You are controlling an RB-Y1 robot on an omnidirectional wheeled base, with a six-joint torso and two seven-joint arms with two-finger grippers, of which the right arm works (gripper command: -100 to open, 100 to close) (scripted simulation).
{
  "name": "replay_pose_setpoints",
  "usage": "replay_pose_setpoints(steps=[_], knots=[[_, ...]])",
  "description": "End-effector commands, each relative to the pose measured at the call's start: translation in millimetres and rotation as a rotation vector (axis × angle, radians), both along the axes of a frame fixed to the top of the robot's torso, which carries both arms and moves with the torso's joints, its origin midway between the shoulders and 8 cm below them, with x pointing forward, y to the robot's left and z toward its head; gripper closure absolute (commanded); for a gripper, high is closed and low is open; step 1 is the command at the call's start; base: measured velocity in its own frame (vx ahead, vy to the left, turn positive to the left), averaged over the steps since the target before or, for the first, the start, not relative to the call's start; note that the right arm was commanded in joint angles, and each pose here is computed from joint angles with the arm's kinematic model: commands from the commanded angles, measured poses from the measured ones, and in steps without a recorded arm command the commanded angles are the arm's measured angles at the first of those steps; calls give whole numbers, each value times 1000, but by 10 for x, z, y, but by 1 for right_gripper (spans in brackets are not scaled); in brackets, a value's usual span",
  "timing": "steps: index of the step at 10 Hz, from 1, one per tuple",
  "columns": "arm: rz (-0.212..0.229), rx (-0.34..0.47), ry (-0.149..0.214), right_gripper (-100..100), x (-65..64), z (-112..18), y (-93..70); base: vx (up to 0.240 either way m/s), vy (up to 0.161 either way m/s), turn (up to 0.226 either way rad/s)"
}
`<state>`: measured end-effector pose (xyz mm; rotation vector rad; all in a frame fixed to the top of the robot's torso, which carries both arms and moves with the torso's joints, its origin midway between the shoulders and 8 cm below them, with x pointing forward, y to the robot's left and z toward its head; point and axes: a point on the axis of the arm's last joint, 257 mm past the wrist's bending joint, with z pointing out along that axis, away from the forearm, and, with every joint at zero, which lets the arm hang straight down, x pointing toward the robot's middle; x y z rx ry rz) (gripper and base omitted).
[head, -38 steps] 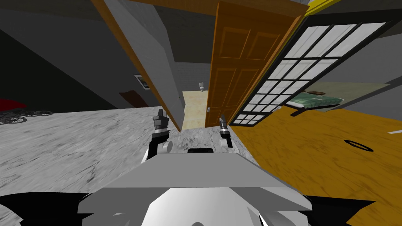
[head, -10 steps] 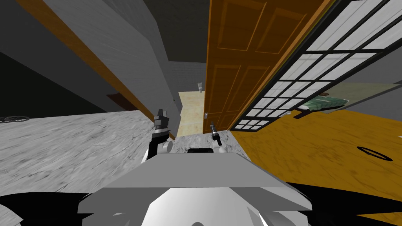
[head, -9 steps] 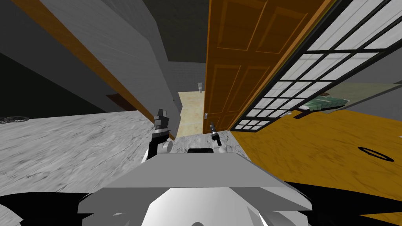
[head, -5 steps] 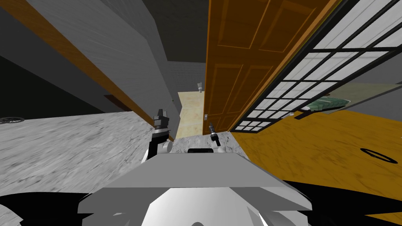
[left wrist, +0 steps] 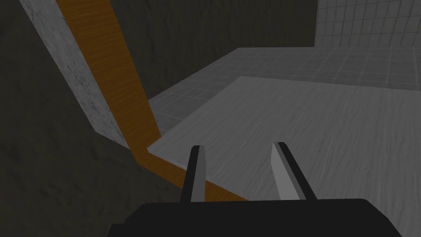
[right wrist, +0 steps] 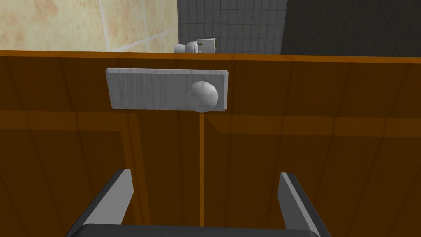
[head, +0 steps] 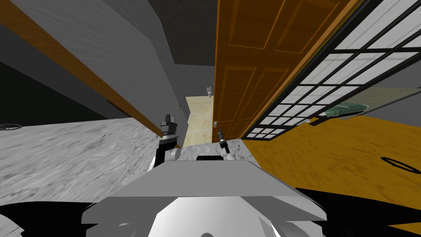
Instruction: Push the door open
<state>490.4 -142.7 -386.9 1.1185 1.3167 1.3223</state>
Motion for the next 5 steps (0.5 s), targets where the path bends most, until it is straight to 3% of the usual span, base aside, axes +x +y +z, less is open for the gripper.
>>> replay_pose_setpoints(steps=[1,2,4,5], knots=[[0,0,0,-100,0,0,0,42,-7,2],[-8,-27,-1,-100,7,-17,-170,77,28,28],[-8,-27,-1,-100,7,-17,-170,95,21,3],[-16,-46,-2,-100,7,-28,-296,174,23,34]])
